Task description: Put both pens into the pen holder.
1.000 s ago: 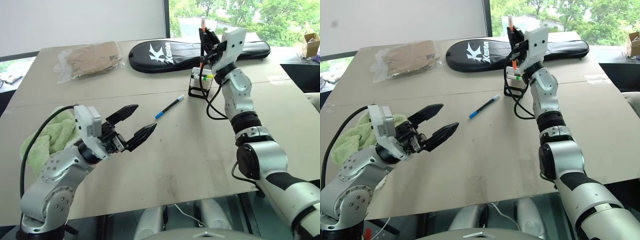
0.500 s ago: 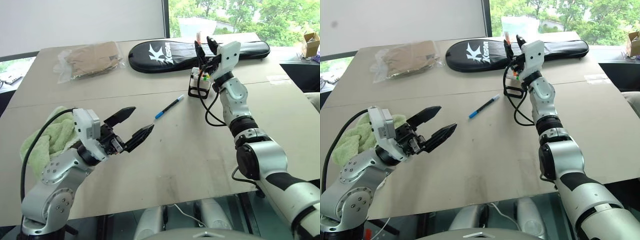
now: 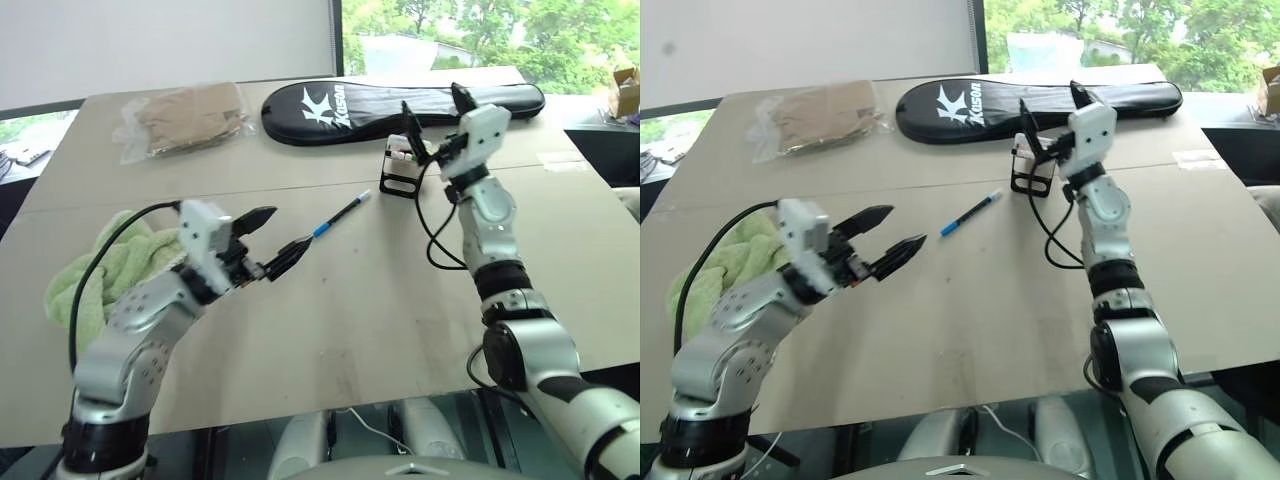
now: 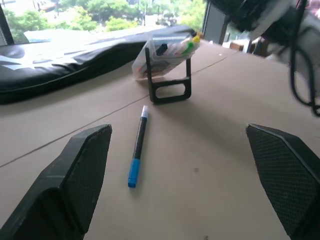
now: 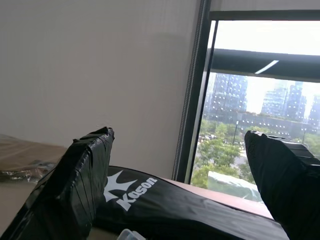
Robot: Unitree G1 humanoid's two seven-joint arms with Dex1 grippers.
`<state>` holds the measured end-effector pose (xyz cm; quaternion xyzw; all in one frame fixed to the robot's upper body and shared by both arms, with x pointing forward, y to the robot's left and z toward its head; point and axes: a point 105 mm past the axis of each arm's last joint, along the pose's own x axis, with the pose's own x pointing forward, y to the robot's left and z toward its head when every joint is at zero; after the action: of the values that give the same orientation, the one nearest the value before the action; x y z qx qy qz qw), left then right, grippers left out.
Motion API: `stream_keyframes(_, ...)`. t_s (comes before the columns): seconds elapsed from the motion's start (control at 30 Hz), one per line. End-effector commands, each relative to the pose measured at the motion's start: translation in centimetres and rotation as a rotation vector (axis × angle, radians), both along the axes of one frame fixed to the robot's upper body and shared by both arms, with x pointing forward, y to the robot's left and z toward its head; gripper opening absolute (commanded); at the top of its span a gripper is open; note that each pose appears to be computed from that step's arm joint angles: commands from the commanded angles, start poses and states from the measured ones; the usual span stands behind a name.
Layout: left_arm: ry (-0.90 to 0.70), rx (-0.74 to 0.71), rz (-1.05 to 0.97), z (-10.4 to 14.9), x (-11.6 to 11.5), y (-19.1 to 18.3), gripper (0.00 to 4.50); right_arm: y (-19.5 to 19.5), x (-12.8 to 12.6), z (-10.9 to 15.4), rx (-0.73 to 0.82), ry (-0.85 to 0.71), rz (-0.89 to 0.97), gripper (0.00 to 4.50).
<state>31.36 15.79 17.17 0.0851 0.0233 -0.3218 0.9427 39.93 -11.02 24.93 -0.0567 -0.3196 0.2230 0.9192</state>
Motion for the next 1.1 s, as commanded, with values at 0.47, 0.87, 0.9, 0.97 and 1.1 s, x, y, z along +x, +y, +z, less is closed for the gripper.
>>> stream_keyframes(0.47, 0.382, 0.409, -0.106, -5.0, 10.0, -5.8, 3.67, 0.0, -11.8, -5.4, -0.256, 0.473, 0.286, 4.50)
stream_keyframes(0.87, 0.261, 0.183, -0.344, -1.9, 7.9, -6.0, 0.02, 2.6, -11.7, -8.4, -0.070, 0.740, 0.422, 4.50)
stream_keyframes(0.9, 0.228, 0.146, -0.372, -1.0, 6.9, -5.8, 0.02, 3.4, -11.2, -8.7, -0.044, 0.769, 0.442, 4.50)
stream_keyframes(0.97, 0.148, 0.123, -0.425, 0.0, 4.6, -5.2, 0.02, 4.8, -10.1, -8.8, 0.030, 0.814, 0.492, 4.50)
stream_keyframes(1.1, 0.082, 0.112, -0.452, 0.5, 0.6, -4.5, 0.02, 6.6, -8.2, -8.6, 0.123, 0.887, 0.536, 4.50)
